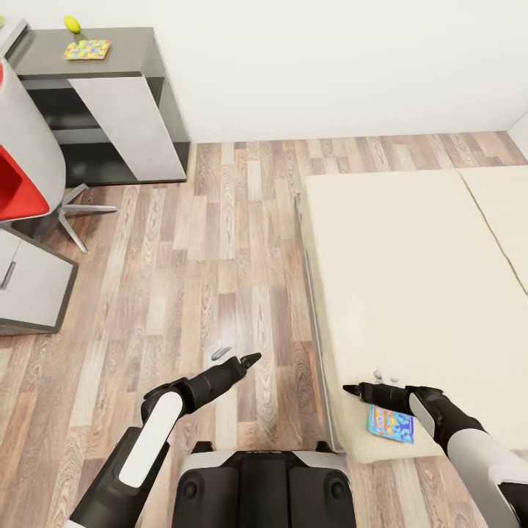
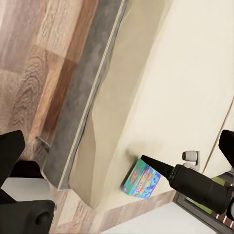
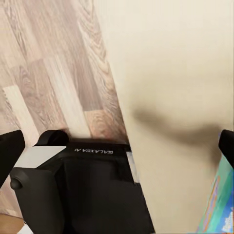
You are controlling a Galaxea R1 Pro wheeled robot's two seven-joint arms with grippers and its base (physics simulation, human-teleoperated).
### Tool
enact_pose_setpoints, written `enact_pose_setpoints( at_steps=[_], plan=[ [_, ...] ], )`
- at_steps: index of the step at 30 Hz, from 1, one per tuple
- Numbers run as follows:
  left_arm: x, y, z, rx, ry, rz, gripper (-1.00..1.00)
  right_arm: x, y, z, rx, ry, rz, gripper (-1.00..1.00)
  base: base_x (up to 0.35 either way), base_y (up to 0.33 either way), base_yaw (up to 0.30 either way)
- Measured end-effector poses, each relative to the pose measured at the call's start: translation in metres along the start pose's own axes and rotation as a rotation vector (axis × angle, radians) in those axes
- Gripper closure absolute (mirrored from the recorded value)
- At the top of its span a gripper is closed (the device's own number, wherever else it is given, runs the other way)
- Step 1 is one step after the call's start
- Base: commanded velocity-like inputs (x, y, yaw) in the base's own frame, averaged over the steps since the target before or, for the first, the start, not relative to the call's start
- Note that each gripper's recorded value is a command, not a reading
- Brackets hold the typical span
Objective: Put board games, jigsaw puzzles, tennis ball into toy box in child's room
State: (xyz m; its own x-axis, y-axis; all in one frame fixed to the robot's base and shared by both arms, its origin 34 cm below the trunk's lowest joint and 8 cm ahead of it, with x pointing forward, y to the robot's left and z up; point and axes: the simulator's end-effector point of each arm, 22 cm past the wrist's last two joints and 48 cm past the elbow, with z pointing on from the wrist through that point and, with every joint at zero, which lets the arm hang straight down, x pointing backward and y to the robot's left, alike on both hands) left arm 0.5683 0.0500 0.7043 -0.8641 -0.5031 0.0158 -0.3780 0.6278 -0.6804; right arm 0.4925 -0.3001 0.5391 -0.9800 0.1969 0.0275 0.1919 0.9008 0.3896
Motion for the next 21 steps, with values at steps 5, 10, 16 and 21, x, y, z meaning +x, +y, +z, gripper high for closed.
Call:
enact_pose_setpoints(
  at_steps=[5, 10, 16, 21],
  plan=[
    [0.0000, 0.0000, 0.0000, 0.000, 0.000, 0.000, -1.00, 0.0001, 0.0000, 0.0000, 0.000, 0.001, 0.001, -1.00, 0.000, 0.276, 0.000],
    [0.0001, 0.0000, 0.0000, 0.000, 0.000, 0.000, -1.00, 0.0002, 0.0000, -0.0001, 0.000, 0.001, 0.001, -1.00, 0.000, 0.282, 0.000],
    [0.0001, 0.0000, 0.0000, 0.000, 0.000, 0.000, -1.00, 0.0002, 0.0000, -0.0001, -0.001, 0.001, 0.001, -1.00, 0.000, 0.285, 0.000],
    [0.0000, 0.0000, 0.0000, 0.000, 0.000, 0.000, -1.00, 0.0002, 0.0000, -0.0001, -0.001, 0.001, 0.001, -1.00, 0.000, 0.287, 0.000]
  ],
)
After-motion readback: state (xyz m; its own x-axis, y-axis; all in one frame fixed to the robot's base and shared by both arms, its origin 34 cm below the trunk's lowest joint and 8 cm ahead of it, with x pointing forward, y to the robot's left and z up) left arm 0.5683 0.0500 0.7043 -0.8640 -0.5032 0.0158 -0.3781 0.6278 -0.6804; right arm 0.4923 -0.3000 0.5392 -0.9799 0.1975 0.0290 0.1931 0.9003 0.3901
